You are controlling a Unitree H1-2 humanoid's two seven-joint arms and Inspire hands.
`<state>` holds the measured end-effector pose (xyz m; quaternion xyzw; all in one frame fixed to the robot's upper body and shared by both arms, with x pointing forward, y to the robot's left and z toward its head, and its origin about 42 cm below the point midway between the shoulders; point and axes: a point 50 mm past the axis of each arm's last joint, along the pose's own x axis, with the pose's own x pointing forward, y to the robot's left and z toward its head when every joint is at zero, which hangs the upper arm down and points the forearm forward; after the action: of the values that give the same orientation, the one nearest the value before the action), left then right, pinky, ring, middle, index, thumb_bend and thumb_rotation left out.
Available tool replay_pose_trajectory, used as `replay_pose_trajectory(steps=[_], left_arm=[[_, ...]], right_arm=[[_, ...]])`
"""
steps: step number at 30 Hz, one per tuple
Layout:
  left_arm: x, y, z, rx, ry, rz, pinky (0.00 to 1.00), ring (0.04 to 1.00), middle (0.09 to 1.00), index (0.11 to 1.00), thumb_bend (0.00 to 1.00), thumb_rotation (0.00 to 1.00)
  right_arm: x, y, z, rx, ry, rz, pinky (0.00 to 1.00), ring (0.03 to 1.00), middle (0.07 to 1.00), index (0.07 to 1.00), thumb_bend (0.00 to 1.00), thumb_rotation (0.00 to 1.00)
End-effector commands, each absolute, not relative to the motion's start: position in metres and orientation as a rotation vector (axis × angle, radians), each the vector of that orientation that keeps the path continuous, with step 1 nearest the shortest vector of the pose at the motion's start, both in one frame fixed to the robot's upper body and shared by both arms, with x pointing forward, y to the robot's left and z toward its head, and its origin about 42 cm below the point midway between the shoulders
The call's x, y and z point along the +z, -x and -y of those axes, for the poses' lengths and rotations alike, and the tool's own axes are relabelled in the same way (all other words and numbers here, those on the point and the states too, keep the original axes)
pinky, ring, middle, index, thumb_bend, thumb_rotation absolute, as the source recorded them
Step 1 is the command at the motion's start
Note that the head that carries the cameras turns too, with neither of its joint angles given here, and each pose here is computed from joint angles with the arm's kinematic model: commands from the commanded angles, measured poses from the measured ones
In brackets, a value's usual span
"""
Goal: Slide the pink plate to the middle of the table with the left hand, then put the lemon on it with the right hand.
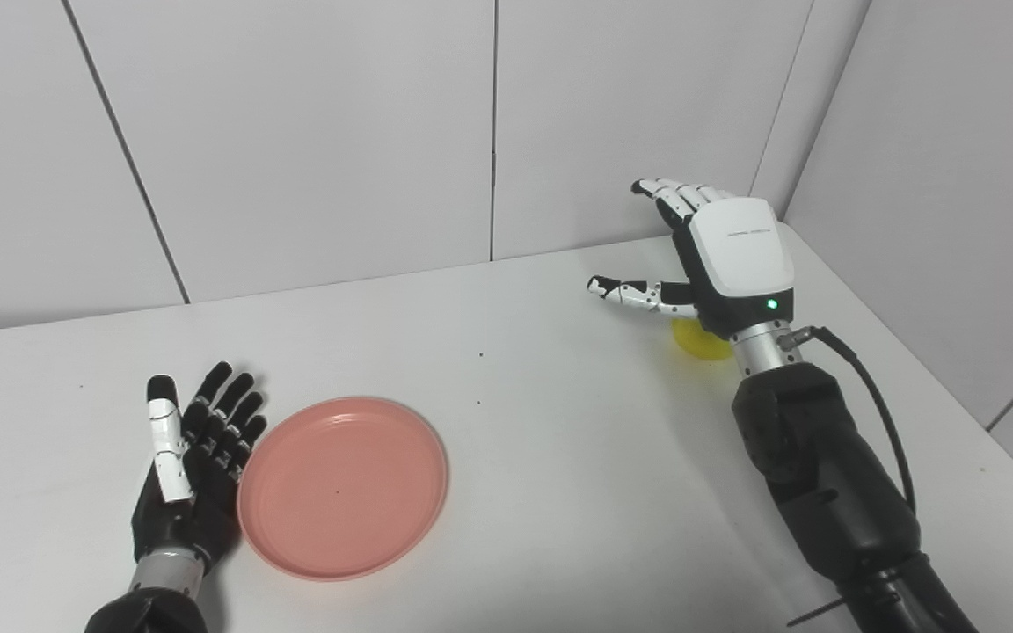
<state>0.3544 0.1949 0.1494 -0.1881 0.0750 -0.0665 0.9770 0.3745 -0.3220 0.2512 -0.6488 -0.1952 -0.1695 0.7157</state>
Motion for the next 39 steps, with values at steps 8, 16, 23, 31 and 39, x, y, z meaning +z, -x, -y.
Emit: replay_pose_trajectory(steps=[8, 16, 23, 31, 39], left_arm=[[0.131, -0.345, -0.194, -0.122, 0.370, -0.240, 0.96, 0.925, 0.902, 0.884, 0.70, 0.98], [0.132, -0.343, -0.195, -0.123, 0.359, -0.239, 0.96, 0.926, 0.905, 0.884, 0.70, 0.99], [0.132, -0.341, -0.194, -0.115, 0.365, -0.240, 0.97, 0.926, 0.902, 0.880, 0.69, 0.98], [0.133, -0.340, -0.193, -0.127, 0.362, -0.238, 0.97, 0.928, 0.907, 0.889, 0.70, 0.97], [0.134, -0.338, -0.192, -0.128, 0.366, -0.235, 0.97, 0.936, 0.914, 0.896, 0.70, 0.97]], right_arm=[[0.257, -0.387, 0.363, -0.428, 1.492, 0.376, 0.61, 0.704, 0.739, 0.746, 0.86, 0.91], [0.248, -0.396, 0.389, -0.387, 1.493, 0.262, 0.58, 0.695, 0.739, 0.750, 0.87, 0.89], [0.243, -0.399, 0.403, -0.394, 1.505, 0.196, 0.55, 0.688, 0.743, 0.747, 0.88, 0.88], [0.234, -0.401, 0.407, -0.374, 1.498, 0.143, 0.53, 0.686, 0.755, 0.752, 0.89, 0.90], [0.218, -0.401, 0.406, -0.337, 1.489, 0.109, 0.49, 0.628, 0.702, 0.733, 0.87, 0.88]])
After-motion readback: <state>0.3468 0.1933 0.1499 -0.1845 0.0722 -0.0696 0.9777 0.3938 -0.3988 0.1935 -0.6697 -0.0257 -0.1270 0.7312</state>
